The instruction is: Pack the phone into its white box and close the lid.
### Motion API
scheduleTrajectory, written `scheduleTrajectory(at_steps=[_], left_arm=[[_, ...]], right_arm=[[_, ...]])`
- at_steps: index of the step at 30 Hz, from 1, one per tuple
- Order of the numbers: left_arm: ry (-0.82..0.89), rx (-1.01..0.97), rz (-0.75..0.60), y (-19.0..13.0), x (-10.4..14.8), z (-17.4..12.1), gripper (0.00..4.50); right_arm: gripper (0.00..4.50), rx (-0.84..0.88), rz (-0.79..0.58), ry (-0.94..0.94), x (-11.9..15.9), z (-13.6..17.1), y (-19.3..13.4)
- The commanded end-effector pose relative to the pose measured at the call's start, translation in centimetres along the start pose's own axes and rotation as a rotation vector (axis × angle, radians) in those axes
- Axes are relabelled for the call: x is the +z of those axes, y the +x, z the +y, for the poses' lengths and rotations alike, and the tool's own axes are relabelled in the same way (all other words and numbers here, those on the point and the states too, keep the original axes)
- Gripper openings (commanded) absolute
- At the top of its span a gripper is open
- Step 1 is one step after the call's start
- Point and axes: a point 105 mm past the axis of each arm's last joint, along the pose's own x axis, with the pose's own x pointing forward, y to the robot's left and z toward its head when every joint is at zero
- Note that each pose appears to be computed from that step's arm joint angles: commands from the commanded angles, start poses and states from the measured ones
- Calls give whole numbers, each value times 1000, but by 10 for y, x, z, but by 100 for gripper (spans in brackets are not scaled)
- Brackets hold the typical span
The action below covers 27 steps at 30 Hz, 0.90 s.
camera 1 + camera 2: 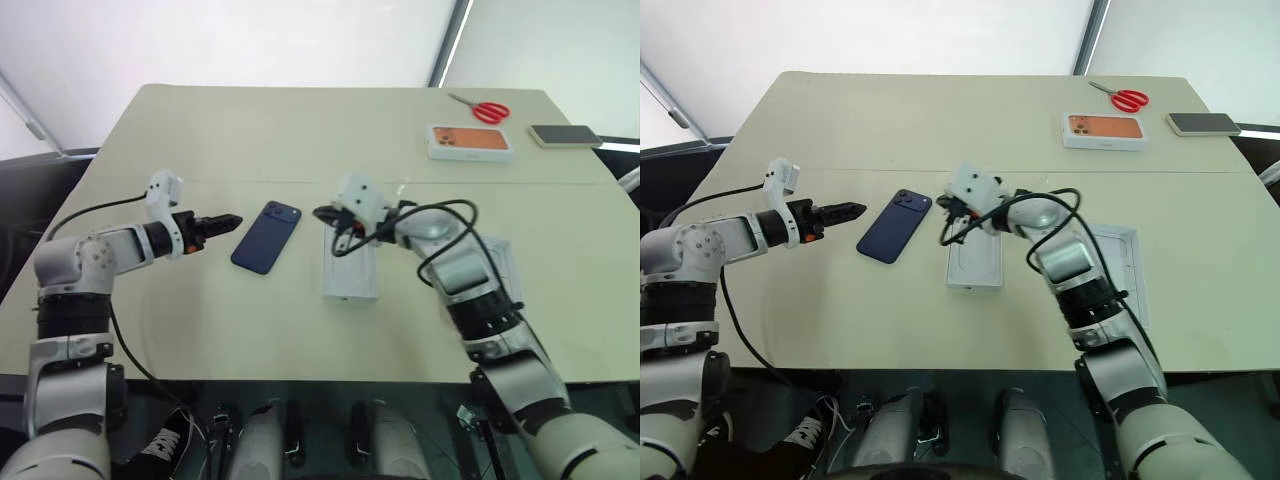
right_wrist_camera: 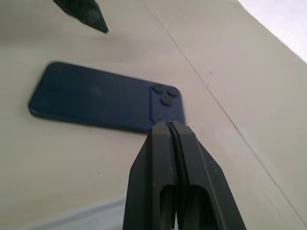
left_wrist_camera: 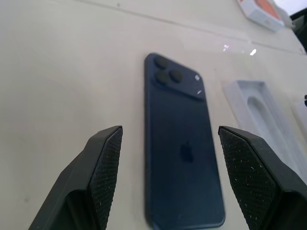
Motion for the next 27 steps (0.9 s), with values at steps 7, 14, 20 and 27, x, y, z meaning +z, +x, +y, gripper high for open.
scheduleTrajectory(at_steps=[7, 14, 20, 27], left_arm=[[66, -122, 96, 19, -6, 6, 338], [96, -129, 187, 33, -20, 12, 338], [57, -156, 251, 46, -26, 4, 338], [73, -154, 440, 47, -63, 8, 338]], right_arm=[[7, -12, 216, 46, 0, 13, 39], [7, -9, 319, 4, -19, 17, 42], [7, -6, 320, 45, -21, 20, 45], [7, -6, 321, 19, -20, 22, 47]])
